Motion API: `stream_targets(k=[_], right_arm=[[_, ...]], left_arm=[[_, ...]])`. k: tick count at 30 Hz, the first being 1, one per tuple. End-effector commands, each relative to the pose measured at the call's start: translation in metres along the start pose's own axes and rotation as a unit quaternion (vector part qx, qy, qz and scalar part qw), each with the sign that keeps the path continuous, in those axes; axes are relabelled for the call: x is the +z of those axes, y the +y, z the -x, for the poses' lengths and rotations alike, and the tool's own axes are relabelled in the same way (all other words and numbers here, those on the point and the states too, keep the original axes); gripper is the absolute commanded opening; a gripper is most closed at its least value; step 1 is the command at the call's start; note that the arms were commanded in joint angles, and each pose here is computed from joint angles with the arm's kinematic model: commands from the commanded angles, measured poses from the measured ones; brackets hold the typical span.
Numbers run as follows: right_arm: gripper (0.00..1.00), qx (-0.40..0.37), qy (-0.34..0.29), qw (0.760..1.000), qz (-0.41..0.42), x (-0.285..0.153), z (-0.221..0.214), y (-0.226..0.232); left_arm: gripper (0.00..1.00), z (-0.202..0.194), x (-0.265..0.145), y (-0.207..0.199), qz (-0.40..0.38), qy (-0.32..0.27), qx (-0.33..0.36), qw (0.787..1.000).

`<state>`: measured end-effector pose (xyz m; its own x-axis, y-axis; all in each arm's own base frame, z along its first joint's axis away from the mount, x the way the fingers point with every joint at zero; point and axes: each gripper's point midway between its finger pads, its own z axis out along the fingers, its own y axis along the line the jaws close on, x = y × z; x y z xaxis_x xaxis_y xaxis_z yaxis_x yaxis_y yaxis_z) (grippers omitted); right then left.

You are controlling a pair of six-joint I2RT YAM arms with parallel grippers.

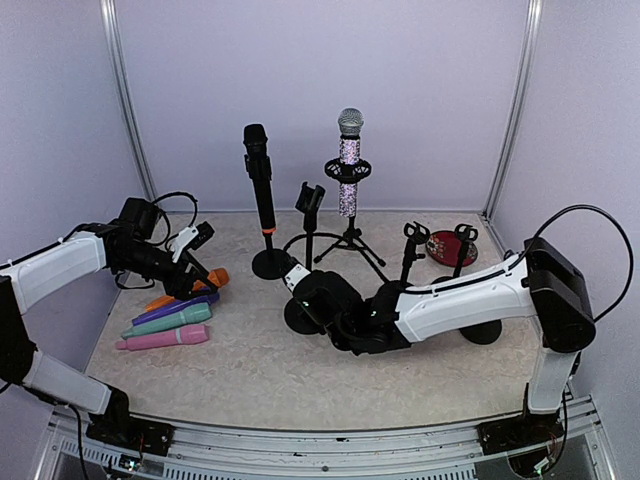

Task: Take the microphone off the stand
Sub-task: Unscrew the knob on the stand of the microphone stand.

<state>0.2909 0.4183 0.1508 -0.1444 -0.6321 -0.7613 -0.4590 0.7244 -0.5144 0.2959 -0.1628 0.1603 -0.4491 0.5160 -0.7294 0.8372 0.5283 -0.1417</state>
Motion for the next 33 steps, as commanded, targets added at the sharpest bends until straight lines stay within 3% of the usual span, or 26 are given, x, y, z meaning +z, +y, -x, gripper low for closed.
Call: stream_targets(k=[1, 5, 12, 18, 22, 25, 27, 29, 33], right_arm=[[0.0, -0.188, 0.041, 0.98, -0.045, 0.003, -0.027, 0.014], [0.0, -0.265, 0.041, 0.961, -0.065, 0.005, -0.025, 0.022], [0.03, -0.302, 0.049, 0.948, -0.092, 0.006, -0.024, 0.018], [0.35, -0.277, 0.044, 0.952, -0.121, -0.003, -0.011, 0.003], [0.5, -0.167, 0.018, 0.981, -0.095, -0.018, 0.017, -0.008], [0.55, -0.041, -0.004, 0.999, -0.018, -0.036, 0.034, -0.011], [0.55, 0.054, -0.022, 0.997, 0.048, -0.048, 0.04, -0.013], [0.56, 0.15, -0.035, 0.981, 0.116, -0.056, 0.044, -0.017], [0.54, 0.339, -0.035, 0.911, 0.23, -0.062, 0.038, -0.031]], left_arm=[[0.63, 0.006, -0.002, -0.002, -0.006, -0.001, 0.008, 1.0], [0.63, 0.006, -0.003, -0.003, -0.006, 0.0, 0.009, 1.0], [0.63, 0.005, -0.004, -0.004, -0.007, 0.002, 0.009, 1.0], [0.63, 0.006, -0.004, -0.005, -0.009, 0.002, 0.011, 1.0], [0.63, 0.006, -0.004, -0.004, -0.009, 0.002, 0.01, 1.0], [0.63, 0.006, -0.004, -0.004, -0.008, 0.002, 0.01, 1.0], [0.63, 0.006, -0.004, -0.005, -0.009, 0.003, 0.011, 1.0], [0.63, 0.005, -0.004, -0.005, -0.009, 0.004, 0.012, 1.0], [0.63, 0.005, -0.003, -0.004, -0.01, 0.004, 0.011, 1.0]])
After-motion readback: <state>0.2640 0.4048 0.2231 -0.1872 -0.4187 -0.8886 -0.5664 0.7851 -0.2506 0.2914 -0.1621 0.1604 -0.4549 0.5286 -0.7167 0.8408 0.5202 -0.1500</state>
